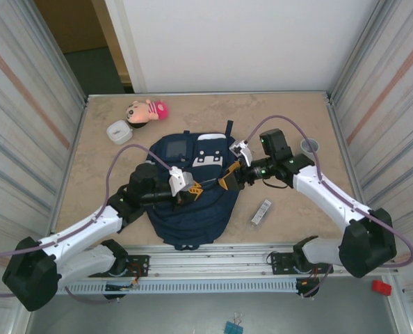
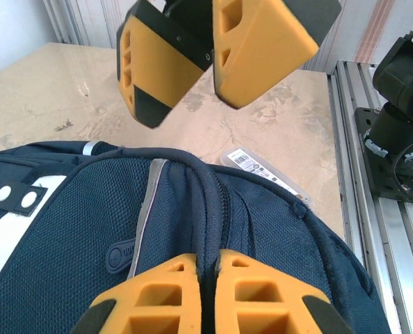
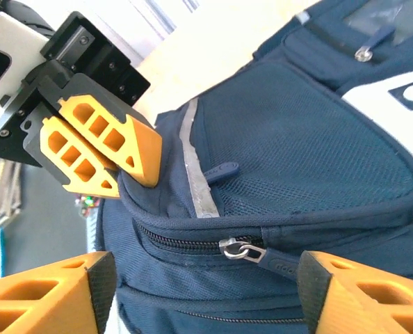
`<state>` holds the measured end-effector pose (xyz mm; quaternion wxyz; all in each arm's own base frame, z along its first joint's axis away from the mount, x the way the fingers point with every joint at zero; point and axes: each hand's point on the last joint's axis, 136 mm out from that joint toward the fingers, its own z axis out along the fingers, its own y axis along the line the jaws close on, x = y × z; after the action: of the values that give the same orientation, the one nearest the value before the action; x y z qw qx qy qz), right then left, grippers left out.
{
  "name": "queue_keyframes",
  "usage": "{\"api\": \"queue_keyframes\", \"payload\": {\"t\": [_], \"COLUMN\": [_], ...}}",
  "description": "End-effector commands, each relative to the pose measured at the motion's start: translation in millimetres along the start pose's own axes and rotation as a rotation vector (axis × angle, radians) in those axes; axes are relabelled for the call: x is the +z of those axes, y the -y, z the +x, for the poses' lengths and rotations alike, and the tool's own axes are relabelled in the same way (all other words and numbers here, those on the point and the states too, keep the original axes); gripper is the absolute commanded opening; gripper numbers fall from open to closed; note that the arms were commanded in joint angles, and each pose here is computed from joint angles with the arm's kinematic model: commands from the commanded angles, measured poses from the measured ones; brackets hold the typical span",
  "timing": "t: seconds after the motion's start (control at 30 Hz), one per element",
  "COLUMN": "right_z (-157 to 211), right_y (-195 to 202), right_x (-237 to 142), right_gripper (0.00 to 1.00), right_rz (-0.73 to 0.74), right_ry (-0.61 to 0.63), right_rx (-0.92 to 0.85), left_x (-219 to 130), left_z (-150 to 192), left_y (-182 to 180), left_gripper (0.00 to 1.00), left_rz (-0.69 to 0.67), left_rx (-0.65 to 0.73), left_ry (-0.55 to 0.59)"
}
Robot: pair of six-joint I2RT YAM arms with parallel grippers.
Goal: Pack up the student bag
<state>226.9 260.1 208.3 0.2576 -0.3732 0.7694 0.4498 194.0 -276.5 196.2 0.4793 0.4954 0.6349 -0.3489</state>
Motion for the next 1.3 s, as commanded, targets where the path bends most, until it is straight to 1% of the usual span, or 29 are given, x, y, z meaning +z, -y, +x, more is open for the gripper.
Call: {"api": "queue_keyframes", "payload": {"t": [0.0, 0.1, 0.27, 0.37, 0.53, 0.63, 0.7, 0.8, 0.93, 1.13, 1.27], "right_z": [1, 6, 10, 11, 14, 11, 7, 4, -1, -6, -1], "right_y": [9, 15, 20, 22, 26, 24, 18, 9, -1, -15, -26], "right_x": [-2, 4, 13, 20, 29, 30, 28, 22, 13, 4, 1], "right_gripper": [0.78, 0.77, 0.76, 0.74, 0.66, 0.56, 0.43, 0.29, 0.16, 0.07, 0.05], "right_rz": [0.055, 0.061, 0.040, 0.010, -0.031, -0.052, -0.076, -0.092, -0.087, -0.105, -0.110], "right_ry": [0.022, 0.017, 0.022, 0.007, -0.013, -0.015, -0.012, -0.016, -0.015, -0.034, -0.089], "right_rx": [-0.182, -0.258, -0.321, -0.316, -0.298, -0.291, -0.284, -0.266, -0.236, -0.171, -0.101], "left_x": [-9, -8, -8, -8, -8, -8, -8, -8, -8, -7, -7], "left_z": [-35, -35, -36, -37, -40, -41, -40, -38, -37, -37, -35], "left_y": [-6, -6, -6, -5, -4, -4, -5, -7, -8, -12, -15], "left_gripper": [0.00, 0.00, 0.00, 0.00, 0.00, 0.00, 0.00, 0.00, 0.00, 0.00, 0.00], "left_rz": [-0.033, -0.034, -0.032, -0.027, -0.019, -0.019, -0.025, -0.030, -0.040, -0.055, -0.072], "left_rx": [0.081, 0.082, 0.085, 0.086, 0.091, 0.094, 0.093, 0.093, 0.096, 0.098, 0.093], "left_ry": [0.099, 0.100, 0.100, 0.103, 0.111, 0.114, 0.110, 0.104, 0.100, 0.089, 0.072]}}
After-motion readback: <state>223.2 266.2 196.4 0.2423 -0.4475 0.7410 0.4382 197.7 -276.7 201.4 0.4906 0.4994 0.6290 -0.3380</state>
